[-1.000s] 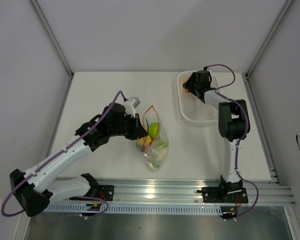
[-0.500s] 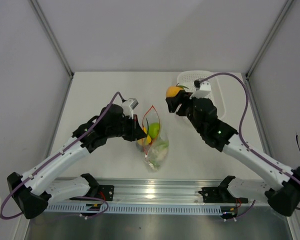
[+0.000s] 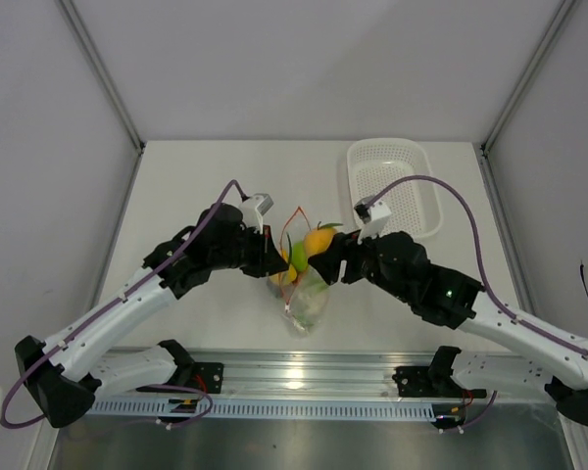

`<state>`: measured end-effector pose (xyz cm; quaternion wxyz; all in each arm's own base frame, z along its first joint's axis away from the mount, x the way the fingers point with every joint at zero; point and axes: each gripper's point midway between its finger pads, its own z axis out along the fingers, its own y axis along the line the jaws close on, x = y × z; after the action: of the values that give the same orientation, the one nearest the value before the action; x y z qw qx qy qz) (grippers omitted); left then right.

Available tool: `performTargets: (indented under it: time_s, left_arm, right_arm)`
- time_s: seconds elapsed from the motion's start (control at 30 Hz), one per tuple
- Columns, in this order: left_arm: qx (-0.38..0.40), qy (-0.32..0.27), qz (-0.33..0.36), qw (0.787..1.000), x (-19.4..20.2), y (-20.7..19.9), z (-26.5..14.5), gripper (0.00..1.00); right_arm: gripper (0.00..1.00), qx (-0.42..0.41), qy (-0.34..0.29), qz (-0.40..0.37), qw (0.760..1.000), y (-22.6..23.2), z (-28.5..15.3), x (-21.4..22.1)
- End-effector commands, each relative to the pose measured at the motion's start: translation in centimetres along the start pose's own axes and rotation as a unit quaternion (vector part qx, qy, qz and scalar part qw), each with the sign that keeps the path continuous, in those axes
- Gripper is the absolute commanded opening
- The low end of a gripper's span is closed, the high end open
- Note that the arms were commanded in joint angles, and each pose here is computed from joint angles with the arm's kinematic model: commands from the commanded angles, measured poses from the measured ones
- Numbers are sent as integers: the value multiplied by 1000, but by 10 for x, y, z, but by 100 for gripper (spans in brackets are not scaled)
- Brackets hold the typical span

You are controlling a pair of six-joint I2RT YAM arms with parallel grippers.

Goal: Place the food in the zip-top bag and seal the zipper
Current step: Place the fake fruit in the zipper food storage bag.

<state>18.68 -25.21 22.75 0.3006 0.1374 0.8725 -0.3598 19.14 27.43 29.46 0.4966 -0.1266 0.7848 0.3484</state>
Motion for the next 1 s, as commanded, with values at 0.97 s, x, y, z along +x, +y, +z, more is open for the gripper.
performTargets:
  time_s: [0.97]
  left_arm:
    - [51,-67,11,996,-36,-35,-37,1]
  right_arm:
    - [41,13,64,-37,997,34,38,15]
